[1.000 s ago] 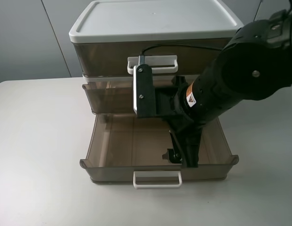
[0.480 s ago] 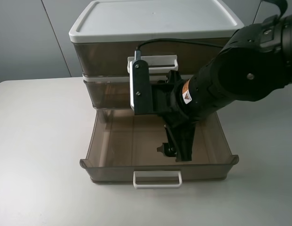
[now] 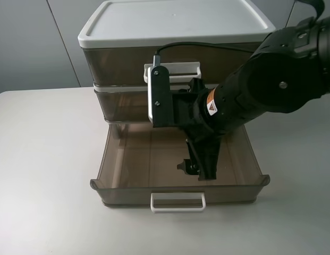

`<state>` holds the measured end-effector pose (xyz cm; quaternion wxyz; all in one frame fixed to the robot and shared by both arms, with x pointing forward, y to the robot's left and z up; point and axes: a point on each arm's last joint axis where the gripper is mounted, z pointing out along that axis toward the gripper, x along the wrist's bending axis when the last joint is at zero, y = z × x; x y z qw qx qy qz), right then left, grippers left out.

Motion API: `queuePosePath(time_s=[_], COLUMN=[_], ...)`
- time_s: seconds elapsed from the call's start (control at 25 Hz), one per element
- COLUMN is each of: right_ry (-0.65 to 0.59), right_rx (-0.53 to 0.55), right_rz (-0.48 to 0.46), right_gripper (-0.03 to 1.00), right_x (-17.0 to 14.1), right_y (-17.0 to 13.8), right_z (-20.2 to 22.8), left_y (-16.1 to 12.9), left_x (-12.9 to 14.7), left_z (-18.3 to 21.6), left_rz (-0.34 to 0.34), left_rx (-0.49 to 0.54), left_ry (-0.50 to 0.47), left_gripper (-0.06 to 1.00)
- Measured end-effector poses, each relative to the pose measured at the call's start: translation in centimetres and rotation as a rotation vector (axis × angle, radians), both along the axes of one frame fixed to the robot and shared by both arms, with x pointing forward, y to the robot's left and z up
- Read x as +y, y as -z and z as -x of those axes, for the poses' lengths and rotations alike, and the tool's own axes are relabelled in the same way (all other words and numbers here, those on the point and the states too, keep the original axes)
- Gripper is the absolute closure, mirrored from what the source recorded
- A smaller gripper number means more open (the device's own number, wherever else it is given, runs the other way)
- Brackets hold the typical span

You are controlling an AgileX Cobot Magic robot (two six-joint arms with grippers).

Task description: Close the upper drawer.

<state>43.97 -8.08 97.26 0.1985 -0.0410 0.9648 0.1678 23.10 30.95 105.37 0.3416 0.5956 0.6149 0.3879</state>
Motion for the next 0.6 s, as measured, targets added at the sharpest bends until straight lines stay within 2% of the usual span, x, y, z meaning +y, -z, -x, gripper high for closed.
queuePosePath(time_s=[0.6], right_ry=[-0.003], right_rx=[-0.011], right_rz=[-0.015], right_gripper=[0.27], right_x=[0.47], right_y=[0.71], right_z=[-0.46], left_y=[0.00], left_x=[0.00], left_z=[0.00], left_rz=[0.002], left_rx=[0.000], left_ry=[-0.001], left_gripper=[0.20])
